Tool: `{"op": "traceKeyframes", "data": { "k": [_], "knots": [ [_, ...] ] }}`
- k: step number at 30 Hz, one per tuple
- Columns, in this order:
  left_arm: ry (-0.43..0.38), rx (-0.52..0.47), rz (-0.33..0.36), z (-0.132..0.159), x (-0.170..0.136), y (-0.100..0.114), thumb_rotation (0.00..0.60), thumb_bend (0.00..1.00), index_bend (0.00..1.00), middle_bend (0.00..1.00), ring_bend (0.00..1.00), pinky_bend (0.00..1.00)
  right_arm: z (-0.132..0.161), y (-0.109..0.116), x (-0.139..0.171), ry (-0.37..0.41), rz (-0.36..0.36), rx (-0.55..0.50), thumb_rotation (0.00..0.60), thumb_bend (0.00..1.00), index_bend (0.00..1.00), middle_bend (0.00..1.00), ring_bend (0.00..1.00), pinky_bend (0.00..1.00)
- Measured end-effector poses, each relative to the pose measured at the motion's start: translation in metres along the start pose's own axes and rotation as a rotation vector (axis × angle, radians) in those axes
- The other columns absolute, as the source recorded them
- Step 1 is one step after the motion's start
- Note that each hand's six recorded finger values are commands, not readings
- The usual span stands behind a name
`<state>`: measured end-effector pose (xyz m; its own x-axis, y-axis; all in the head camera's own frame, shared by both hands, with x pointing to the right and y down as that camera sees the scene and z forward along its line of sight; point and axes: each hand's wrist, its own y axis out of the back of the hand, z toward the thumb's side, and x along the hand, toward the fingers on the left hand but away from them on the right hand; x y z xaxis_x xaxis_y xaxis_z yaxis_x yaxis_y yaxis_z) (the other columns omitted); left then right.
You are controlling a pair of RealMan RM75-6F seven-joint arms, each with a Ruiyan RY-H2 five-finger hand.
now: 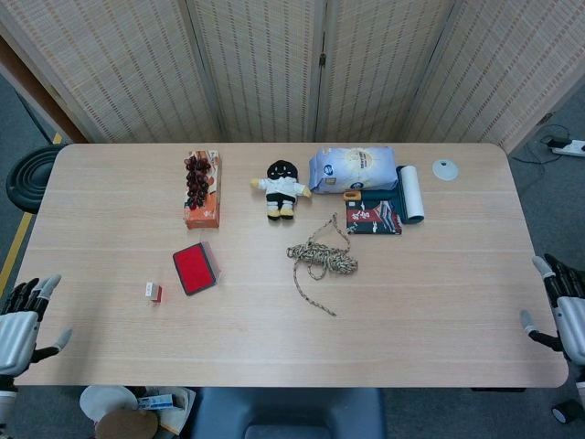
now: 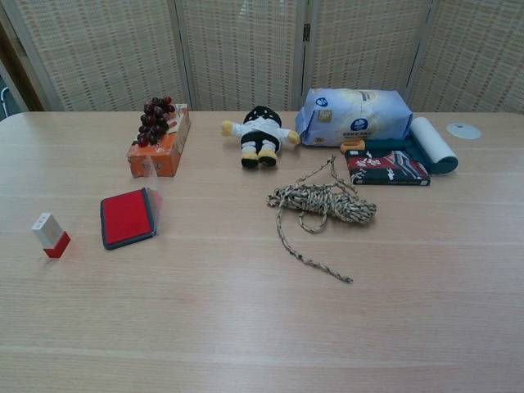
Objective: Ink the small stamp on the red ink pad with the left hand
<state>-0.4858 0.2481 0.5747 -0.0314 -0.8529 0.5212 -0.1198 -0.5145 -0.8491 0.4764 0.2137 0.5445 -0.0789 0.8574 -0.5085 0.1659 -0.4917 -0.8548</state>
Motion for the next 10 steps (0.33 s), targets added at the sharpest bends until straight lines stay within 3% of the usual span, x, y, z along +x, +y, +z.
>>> {"op": "traceKeyframes", "data": {
  "k": [10],
  "knots": [
    [-0.003, 0.038, -0.003, -0.004, -0.009, 0.001, 0.600, 0.30, 0.00, 0.00, 0.00, 0.00, 0.010, 0.008, 0.013, 0.016, -0.063, 0.017, 0.600, 0.38, 0.02, 0.00, 0.00, 0.00]
  ]
}}
